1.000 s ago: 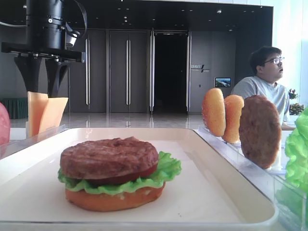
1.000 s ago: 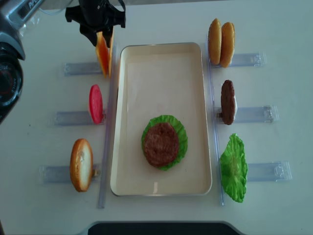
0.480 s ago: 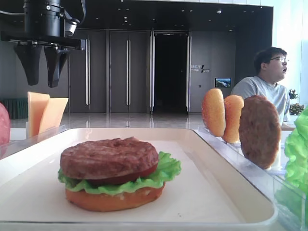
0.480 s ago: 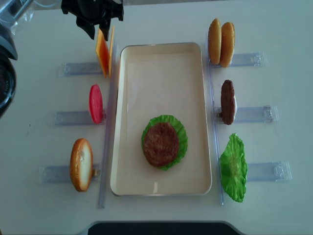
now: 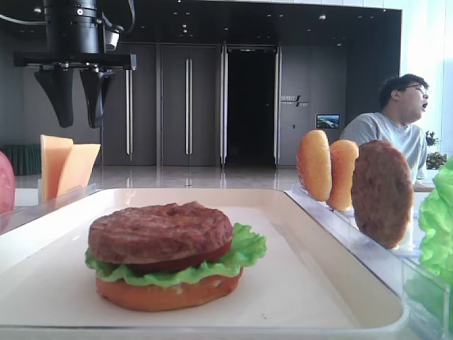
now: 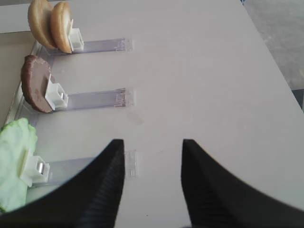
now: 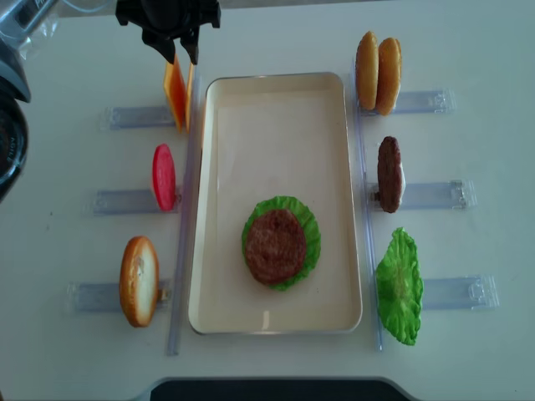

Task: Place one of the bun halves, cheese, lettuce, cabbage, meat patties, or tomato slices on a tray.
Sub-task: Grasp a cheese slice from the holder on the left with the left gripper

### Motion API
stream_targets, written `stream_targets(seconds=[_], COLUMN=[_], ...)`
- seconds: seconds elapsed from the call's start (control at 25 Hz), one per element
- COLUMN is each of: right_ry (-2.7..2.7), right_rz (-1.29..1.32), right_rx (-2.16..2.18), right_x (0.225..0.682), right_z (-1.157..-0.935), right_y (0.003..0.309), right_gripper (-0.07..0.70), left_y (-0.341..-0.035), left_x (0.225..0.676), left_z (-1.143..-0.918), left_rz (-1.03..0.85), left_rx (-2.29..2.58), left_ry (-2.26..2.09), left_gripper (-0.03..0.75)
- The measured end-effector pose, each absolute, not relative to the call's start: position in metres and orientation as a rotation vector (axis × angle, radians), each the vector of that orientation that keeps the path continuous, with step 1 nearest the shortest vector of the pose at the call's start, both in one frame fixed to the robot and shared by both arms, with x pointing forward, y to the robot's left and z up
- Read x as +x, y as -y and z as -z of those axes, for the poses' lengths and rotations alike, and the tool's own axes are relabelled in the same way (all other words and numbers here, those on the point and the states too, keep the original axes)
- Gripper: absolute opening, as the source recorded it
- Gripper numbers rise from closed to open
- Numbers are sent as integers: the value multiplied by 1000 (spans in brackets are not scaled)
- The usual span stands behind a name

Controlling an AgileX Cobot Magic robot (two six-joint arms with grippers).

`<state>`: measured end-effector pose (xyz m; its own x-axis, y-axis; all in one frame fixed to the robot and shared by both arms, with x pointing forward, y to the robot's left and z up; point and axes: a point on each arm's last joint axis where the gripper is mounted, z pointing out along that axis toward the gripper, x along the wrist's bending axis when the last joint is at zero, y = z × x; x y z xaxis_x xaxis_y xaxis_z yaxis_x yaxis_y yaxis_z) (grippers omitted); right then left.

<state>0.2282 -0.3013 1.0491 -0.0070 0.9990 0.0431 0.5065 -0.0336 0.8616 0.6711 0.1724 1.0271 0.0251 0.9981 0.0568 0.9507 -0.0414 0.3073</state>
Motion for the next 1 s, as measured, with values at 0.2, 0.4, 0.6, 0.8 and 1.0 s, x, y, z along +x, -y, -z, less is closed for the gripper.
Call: stream_targets(seconds=[0.2, 0.4, 0.6, 0.8, 1.0], right_ry=[-1585, -1585, -1585, -1585, -1585], right_rz=[-953, -953, -953, -953, -953], right_rx=[1614, 1614, 1614, 1614, 1614], right_x=[228, 228, 228, 228, 228], right_z=[-1049, -1049, -1049, -1049, -1049], right_y=[301, 301, 301, 301, 301], right_gripper=[279, 279, 279, 279, 279], left_y=[-172, -171, -170, -169, -170], left_x=[672, 676, 679, 682, 683], left_z=[-1026, -1013, -1006, -995, -992], left_rz=[-385, -372, -375, -362, -373], left_rx=[2105, 2122, 2127, 2145, 2157], left_ry=[-2033, -2044, -2042, -2055, -2057], left_gripper=[324, 324, 324, 324, 324])
